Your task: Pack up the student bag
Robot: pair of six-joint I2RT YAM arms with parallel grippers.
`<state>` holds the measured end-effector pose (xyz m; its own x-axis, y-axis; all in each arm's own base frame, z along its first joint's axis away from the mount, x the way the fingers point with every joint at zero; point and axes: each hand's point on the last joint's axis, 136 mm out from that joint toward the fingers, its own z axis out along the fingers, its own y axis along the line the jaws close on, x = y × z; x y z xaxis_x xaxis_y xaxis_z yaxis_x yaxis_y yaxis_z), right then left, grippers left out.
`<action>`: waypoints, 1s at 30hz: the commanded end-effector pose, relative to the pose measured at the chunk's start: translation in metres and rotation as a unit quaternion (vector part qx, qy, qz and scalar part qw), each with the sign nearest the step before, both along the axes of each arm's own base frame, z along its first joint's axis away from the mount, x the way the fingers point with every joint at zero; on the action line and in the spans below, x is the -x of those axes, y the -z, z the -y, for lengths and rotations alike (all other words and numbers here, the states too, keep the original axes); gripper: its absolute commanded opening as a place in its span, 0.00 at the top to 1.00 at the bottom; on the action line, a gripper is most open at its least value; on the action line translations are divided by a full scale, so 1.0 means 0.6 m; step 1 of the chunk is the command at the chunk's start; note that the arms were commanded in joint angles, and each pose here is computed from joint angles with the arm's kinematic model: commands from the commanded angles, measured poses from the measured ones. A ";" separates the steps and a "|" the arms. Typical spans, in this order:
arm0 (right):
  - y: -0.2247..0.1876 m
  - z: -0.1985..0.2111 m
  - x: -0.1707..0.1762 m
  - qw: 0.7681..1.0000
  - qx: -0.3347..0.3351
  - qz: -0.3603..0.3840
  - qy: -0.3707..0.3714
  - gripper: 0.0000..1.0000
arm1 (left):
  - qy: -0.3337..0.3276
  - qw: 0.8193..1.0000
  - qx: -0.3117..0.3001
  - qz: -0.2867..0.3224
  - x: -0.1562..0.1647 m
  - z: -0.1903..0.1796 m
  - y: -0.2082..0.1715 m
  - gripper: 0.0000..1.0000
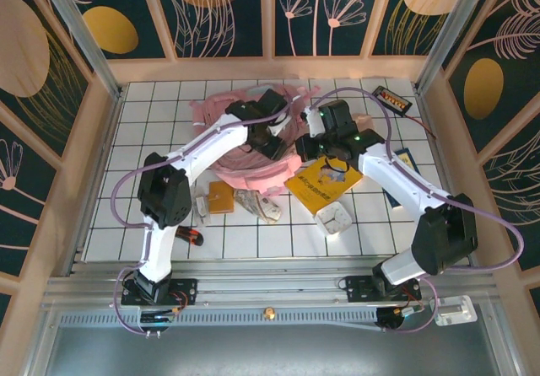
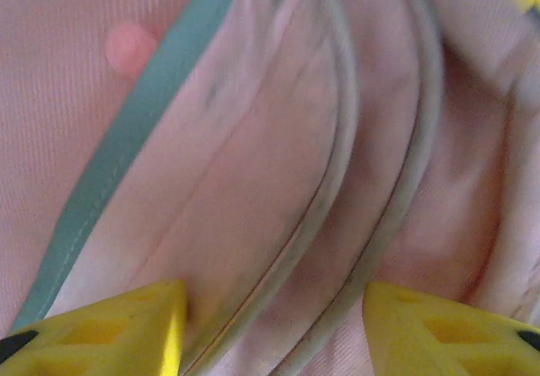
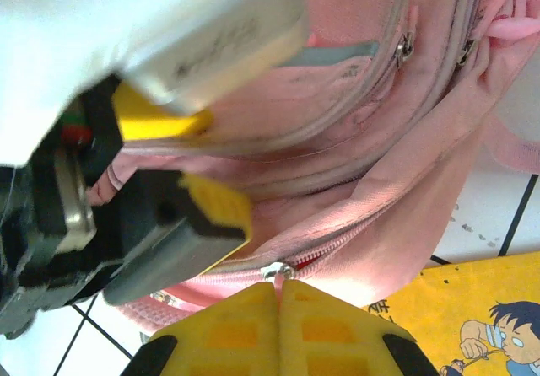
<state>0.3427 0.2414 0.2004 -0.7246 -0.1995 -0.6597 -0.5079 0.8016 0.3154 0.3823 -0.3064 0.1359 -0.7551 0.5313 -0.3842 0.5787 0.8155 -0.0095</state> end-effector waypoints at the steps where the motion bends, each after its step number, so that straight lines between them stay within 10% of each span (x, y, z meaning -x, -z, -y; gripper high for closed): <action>1: -0.045 0.001 -0.007 0.999 -0.028 0.037 0.004 1.00 | 0.027 0.999 0.013 0.032 0.013 -0.008 -0.040 0.43; 30: -0.060 -0.009 -0.008 0.998 -0.045 0.036 -0.001 1.00 | 0.072 0.994 -0.077 0.036 -0.026 -0.004 0.019 0.36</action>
